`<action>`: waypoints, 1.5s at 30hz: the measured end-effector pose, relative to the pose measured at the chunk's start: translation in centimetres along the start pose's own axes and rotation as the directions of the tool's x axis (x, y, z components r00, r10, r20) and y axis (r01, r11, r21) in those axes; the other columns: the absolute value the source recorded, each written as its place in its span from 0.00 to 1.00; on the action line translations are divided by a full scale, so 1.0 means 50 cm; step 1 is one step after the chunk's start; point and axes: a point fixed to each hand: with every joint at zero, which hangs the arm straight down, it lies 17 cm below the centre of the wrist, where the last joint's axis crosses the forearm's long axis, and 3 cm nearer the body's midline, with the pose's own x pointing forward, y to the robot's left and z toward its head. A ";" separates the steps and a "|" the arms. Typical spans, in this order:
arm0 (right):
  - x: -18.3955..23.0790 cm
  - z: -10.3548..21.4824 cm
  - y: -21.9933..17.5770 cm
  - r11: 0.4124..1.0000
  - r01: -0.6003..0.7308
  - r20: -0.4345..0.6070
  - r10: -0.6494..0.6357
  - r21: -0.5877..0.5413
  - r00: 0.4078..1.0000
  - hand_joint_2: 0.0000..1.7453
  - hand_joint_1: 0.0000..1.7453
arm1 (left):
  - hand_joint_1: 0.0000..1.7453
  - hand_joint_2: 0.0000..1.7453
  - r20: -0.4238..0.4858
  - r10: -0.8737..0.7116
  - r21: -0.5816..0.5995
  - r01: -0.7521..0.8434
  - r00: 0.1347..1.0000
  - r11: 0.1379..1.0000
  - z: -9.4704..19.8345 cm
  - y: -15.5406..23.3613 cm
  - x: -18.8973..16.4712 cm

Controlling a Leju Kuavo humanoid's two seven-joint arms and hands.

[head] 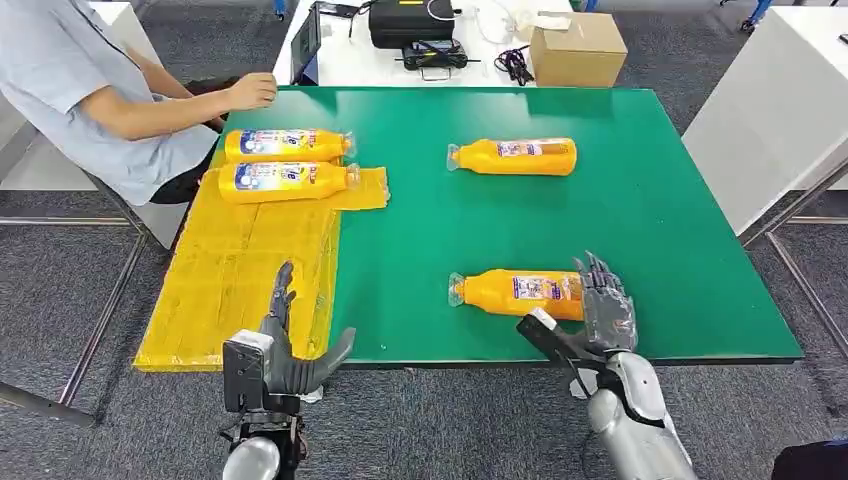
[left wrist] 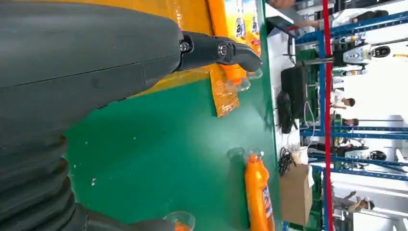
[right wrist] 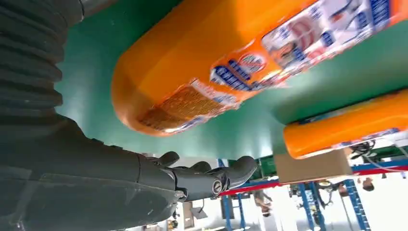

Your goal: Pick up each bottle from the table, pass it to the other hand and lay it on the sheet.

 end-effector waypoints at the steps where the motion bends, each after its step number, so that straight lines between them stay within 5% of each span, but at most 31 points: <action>1: 0.001 -0.002 0.001 1.000 0.001 0.001 -0.001 0.001 1.000 1.00 0.00 | 0.00 1.00 -0.001 0.001 -0.003 -0.001 1.000 1.000 0.000 -0.002 -0.001; 22: 0.023 -0.059 0.078 0.972 -0.007 0.008 0.006 0.233 1.000 1.00 0.00 | 0.00 1.00 -0.056 0.003 -0.041 -0.005 0.998 0.999 -0.003 -0.019 -0.022; 38: -0.019 -0.085 0.104 0.904 -0.126 -0.044 0.157 0.408 0.987 1.00 0.00 | 0.00 1.00 -0.073 -0.016 -0.060 0.012 0.997 0.998 -0.001 -0.025 -0.030; 39: -0.022 -0.085 0.107 0.899 -0.130 -0.045 0.163 0.418 0.986 1.00 0.28 | 0.00 1.00 -0.074 -0.018 -0.061 0.014 0.997 0.998 -0.001 -0.025 -0.031; 40: -0.027 -0.086 0.107 0.896 -0.132 -0.047 0.167 0.424 0.985 1.00 0.28 | 0.00 1.00 -0.074 -0.021 -0.061 0.016 0.997 0.998 0.000 -0.025 -0.032; 41: -0.030 -0.086 0.109 0.893 -0.134 -0.048 0.171 0.429 0.984 1.00 1.00 | 0.00 1.00 -0.074 -0.024 -0.062 0.019 0.997 0.998 0.000 -0.026 -0.032; 45: -0.046 -0.081 0.112 0.885 -0.142 -0.050 0.182 0.443 0.982 1.00 1.00 | 0.00 1.00 -0.077 -0.028 -0.063 0.023 0.997 0.998 0.001 -0.026 -0.035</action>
